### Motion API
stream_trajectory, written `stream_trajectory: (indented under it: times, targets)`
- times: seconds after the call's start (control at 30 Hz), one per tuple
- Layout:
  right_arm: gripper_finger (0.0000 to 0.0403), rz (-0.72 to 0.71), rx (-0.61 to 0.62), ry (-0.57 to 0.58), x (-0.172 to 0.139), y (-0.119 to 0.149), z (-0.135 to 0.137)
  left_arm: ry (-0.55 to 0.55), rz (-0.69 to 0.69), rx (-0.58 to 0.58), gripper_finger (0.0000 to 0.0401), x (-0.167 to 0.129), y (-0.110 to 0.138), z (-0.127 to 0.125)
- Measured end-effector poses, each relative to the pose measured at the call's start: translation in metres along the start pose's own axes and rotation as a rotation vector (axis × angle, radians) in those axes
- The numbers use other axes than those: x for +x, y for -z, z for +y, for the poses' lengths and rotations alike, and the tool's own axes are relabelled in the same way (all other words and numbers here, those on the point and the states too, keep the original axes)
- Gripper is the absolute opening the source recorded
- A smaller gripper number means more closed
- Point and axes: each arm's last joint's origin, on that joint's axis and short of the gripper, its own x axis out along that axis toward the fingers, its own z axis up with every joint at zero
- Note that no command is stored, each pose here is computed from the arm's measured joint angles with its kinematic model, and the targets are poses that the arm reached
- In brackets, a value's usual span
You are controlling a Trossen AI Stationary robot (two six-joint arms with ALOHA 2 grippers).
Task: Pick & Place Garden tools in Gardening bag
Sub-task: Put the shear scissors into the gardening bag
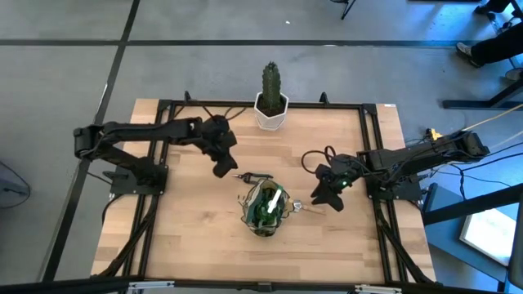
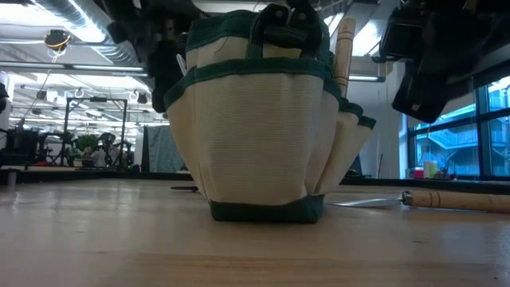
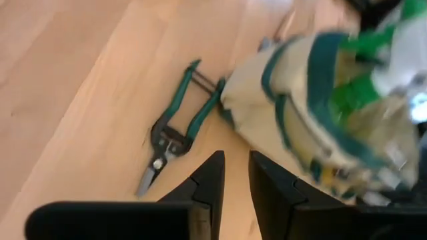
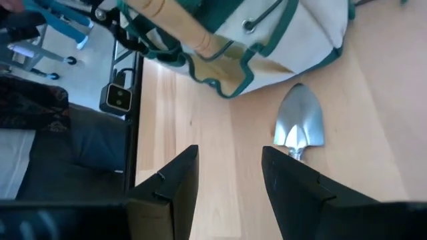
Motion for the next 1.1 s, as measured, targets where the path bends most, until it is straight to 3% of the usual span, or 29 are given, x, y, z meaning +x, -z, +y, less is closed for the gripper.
stream_trajectory:
  times: [0.23, 0.47, 0.7, 0.93, 1.1]
  targets:
    - [0.0167, -0.027, 0.015, 0.024, -0.001, -0.003, -0.003, -0.095, 0.106, 0.105, 0.0061, 0.02, 0.015, -0.002]
    - [0.0167, -0.039, 0.038, 0.034, -0.002, -0.005, -0.006, -0.168, 0.162, 0.416, 0.0072, 0.053, 0.029, -0.009]
    - [0.0167, -0.052, 0.056, 0.052, -0.002, -0.005, -0.007, -0.194, 0.194, 0.608, 0.014, 0.075, 0.034, -0.012]
    - [0.0167, -0.059, 0.058, 0.063, -0.002, -0.005, -0.007, -0.224, 0.172, 0.653, 0.0223, 0.093, 0.032, -0.006]
    - [0.0167, -0.057, 0.069, 0.065, -0.002, -0.005, -0.007, -0.275, 0.161, 0.687, 0.0256, 0.094, 0.031, -0.006]
